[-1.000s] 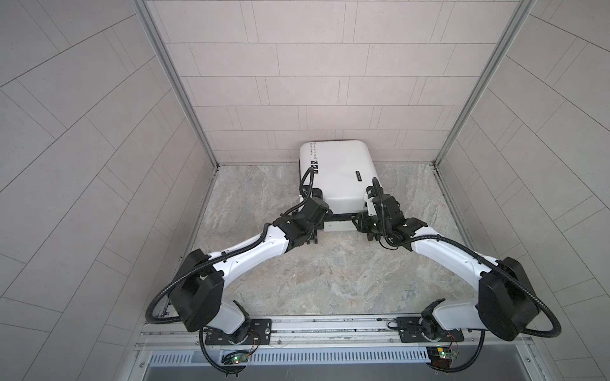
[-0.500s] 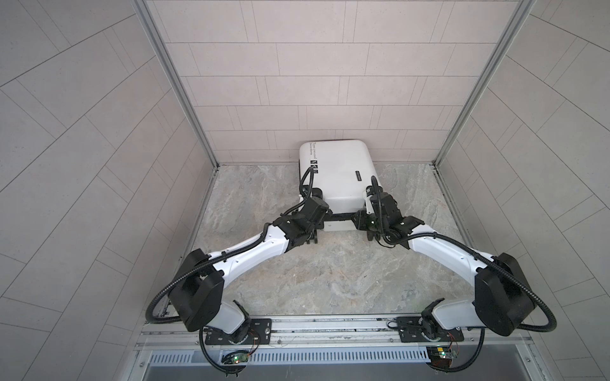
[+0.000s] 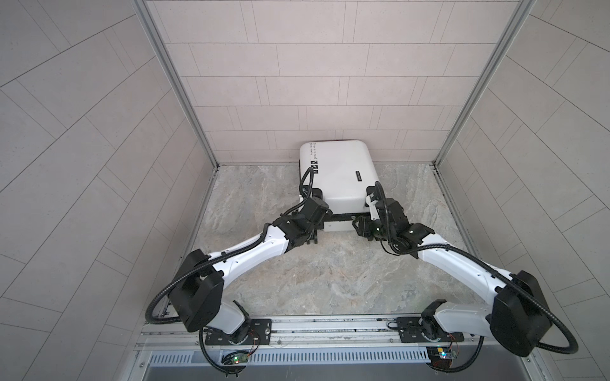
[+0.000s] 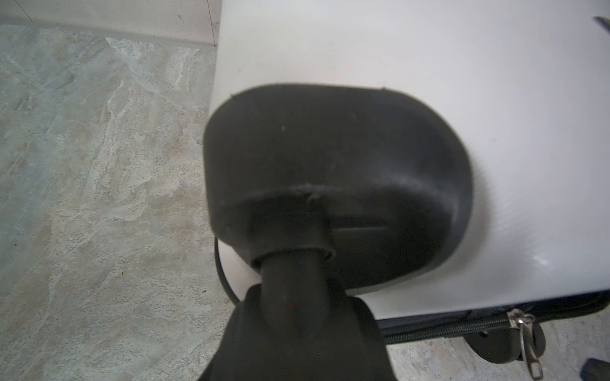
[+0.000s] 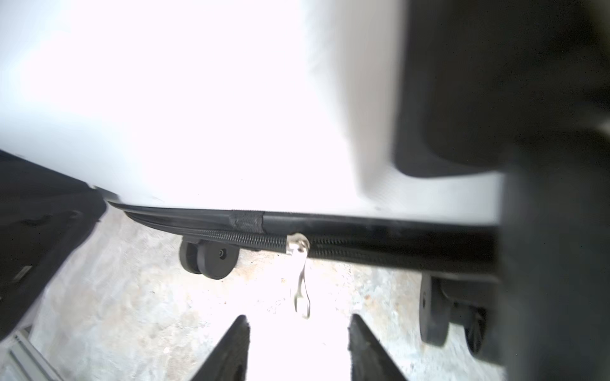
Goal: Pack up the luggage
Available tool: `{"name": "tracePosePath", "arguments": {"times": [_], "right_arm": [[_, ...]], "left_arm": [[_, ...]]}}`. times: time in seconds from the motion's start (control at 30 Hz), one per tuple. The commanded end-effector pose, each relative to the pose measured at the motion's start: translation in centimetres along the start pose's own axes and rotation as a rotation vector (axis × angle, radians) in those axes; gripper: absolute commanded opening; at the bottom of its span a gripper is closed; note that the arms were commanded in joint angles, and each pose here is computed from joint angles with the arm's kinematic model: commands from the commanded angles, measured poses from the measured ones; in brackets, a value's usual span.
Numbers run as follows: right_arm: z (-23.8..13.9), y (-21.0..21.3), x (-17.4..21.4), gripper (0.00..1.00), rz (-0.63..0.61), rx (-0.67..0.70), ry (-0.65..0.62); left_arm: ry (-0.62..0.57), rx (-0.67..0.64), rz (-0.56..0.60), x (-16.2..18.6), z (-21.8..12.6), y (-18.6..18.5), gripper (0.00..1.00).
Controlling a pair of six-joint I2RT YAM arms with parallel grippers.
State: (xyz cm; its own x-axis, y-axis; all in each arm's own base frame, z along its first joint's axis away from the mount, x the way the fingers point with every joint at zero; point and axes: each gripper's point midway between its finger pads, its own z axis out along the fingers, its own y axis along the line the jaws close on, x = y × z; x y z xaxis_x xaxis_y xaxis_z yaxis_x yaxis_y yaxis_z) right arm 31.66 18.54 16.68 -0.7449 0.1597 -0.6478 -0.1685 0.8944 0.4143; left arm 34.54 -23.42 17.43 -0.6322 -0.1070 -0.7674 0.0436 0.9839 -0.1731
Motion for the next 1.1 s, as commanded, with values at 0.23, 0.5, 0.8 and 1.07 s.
{"name": "tracePosePath", "arguments": {"times": [0.23,0.5,0.8,1.07], "right_arm": [[-3.9,-1.1,-1.3,0.61,-0.096,0.003,-0.263],[-3.1,-1.7,0.8,0.65,-0.036,-0.101,-0.362],[-1.6,0.1,0.2,0.53,-0.064,-0.172,-0.434],[-0.1,0.9,-0.5,0.4,-0.065,-0.184,-0.426]], "left_arm": [[-0.054,0.151,-0.011,-2.1,-2.1,-3.3,0.0],[-0.049,0.158,-0.013,-1.8,-1.9,-3.4,0.0],[-0.043,0.159,-0.01,-1.5,-1.9,-3.3,0.0],[-0.047,0.162,-0.011,-1.6,-2.0,-3.3,0.0]]}}
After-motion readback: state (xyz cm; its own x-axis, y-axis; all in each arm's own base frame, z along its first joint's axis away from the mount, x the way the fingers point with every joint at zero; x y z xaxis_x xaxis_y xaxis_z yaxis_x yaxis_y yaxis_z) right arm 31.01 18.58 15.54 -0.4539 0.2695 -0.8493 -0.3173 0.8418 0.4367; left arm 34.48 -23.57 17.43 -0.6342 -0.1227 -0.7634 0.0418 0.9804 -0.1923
